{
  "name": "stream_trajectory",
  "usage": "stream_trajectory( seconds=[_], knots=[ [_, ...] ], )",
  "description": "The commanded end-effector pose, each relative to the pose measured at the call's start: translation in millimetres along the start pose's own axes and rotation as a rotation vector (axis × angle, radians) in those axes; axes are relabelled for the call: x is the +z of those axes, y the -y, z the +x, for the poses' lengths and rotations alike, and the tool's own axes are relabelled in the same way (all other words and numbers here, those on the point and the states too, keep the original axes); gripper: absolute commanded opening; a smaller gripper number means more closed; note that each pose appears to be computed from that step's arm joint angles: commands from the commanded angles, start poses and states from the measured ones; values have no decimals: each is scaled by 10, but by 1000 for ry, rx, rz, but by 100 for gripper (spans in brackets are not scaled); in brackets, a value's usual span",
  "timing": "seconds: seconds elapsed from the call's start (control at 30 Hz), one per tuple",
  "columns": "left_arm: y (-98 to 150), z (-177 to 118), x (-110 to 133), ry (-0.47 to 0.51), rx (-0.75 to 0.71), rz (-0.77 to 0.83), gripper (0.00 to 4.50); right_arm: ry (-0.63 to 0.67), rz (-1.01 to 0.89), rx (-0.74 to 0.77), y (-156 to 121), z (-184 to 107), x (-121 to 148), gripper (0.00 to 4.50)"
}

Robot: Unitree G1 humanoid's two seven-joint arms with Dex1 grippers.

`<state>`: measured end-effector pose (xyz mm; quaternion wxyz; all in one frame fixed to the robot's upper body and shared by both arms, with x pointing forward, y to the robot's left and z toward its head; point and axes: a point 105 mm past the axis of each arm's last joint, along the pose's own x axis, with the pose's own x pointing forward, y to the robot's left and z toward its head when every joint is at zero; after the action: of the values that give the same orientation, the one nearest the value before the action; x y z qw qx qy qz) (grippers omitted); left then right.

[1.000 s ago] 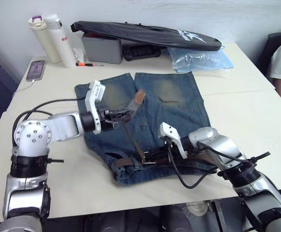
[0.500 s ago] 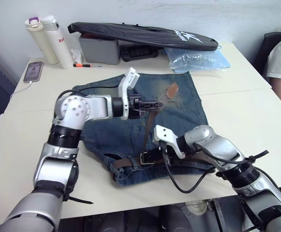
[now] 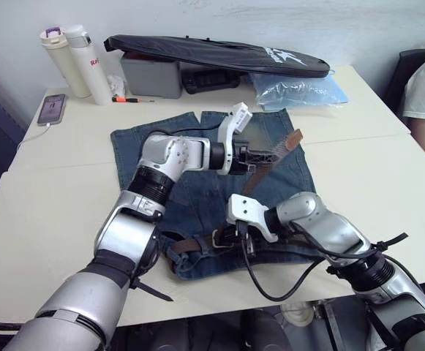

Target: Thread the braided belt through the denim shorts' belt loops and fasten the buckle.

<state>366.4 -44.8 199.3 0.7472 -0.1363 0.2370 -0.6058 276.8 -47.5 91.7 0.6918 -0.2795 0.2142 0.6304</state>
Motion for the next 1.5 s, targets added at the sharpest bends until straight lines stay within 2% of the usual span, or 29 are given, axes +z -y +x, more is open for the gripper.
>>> stream_trajectory(
  seconds=[0.03,0.23,0.47,0.63,0.8,0.87,0.93,1.1,1.3,1.4,1.5],
  knots=[
    [371,61,453,98,-111,157,0,-287,148,82,-317,281,-743,5],
    [451,113,657,127,-123,207,0,-328,191,107,-397,292,-799,5],
    [421,175,951,218,-47,273,0,-339,191,130,-429,321,-809,5],
    [639,258,1067,224,-119,323,0,-378,223,146,-449,316,-869,5],
    [707,347,878,120,-200,335,0,-413,234,152,-436,336,-972,5],
    [686,361,727,47,-233,334,0,-417,232,156,-433,348,-997,5],
    [627,345,657,21,-227,327,0,-417,231,160,-429,368,-1030,5],
    [432,128,698,42,-156,307,0,-409,221,173,-418,449,-1108,5],
    [146,-284,774,89,-18,268,0,-389,214,177,-397,548,-1148,5],
    [43,-473,720,88,30,229,0,-362,216,165,-376,588,-1138,5],
    [51,-583,581,55,30,196,0,-338,232,159,-367,619,-1132,5]
  ],
)
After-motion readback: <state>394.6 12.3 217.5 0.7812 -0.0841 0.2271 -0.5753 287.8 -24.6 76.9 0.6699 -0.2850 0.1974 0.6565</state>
